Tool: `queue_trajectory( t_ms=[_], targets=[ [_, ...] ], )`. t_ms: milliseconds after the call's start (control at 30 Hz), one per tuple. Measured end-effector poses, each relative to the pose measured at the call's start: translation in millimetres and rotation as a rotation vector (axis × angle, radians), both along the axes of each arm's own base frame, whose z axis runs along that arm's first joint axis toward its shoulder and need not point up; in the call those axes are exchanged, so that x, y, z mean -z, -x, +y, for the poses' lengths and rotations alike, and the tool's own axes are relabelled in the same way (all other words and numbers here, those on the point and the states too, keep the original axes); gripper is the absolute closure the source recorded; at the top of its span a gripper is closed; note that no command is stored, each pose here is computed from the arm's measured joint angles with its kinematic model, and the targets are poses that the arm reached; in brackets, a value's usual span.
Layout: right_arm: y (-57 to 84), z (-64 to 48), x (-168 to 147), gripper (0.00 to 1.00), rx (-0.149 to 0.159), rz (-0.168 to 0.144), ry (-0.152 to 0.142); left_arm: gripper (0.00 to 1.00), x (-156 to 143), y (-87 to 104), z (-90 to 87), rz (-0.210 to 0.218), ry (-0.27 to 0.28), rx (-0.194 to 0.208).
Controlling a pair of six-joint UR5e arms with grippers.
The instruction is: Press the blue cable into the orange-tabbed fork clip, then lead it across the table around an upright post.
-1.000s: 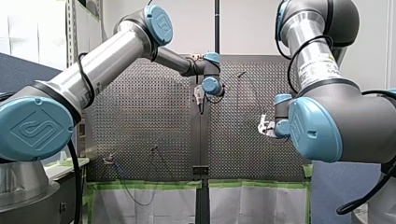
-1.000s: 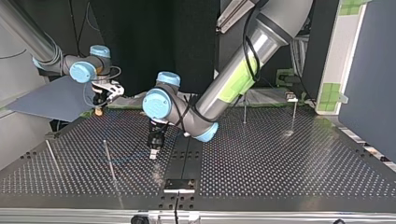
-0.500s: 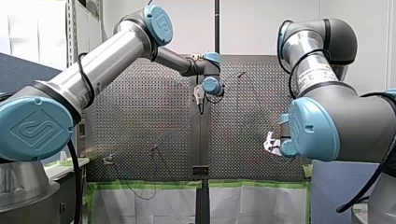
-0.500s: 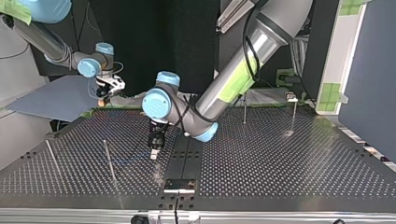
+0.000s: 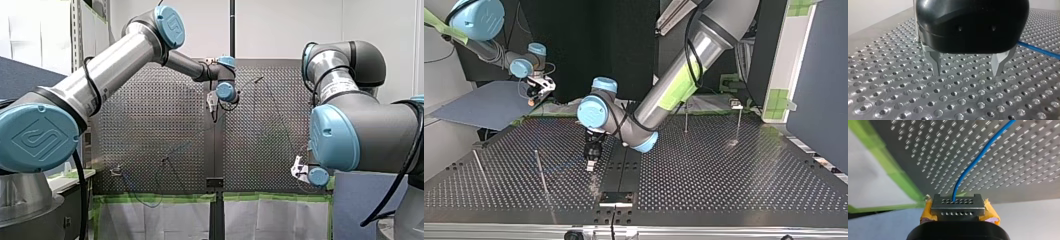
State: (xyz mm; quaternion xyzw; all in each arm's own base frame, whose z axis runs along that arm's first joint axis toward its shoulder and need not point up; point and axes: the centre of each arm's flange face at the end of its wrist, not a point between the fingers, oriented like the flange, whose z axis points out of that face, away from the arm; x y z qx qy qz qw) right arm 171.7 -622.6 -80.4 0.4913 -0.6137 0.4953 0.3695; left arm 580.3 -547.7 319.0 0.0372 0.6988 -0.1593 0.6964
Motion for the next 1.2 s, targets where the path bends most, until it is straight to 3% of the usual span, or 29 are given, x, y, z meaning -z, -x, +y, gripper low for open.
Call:
queue_trajectory(
  t_ms=[500, 667, 833, 967, 1200],
  targets=[
    [32.6, 21.3, 90, 1.0, 0.051, 0.005, -0.12, 0.01, -2, -4.6, 4.1, -0.003, 0.002, -0.009],
    [37.2, 31.0, 117, 1.0, 0.047, 0.012, -0.155, 0.01, -1, -2.5, 5.6, 0.011, -0.008, -0.023],
    [36.8, 25.6, 120, 1.0, 0.01, 0.024, -0.133, 0.01, 0, 1.2, 4.9, 0.021, -0.015, -0.036],
    [33.8, 14.3, 105, 1.0, -0.026, 0.024, -0.093, 0.01, 1, 3.0, 4.3, 0.027, -0.02, -0.036],
    [27.8, 4.9, 92, 1.0, -0.088, 0.01, -0.045, 0.01, 5, 7.5, 8.5, 0.078, -0.031, -0.048]
  ],
)
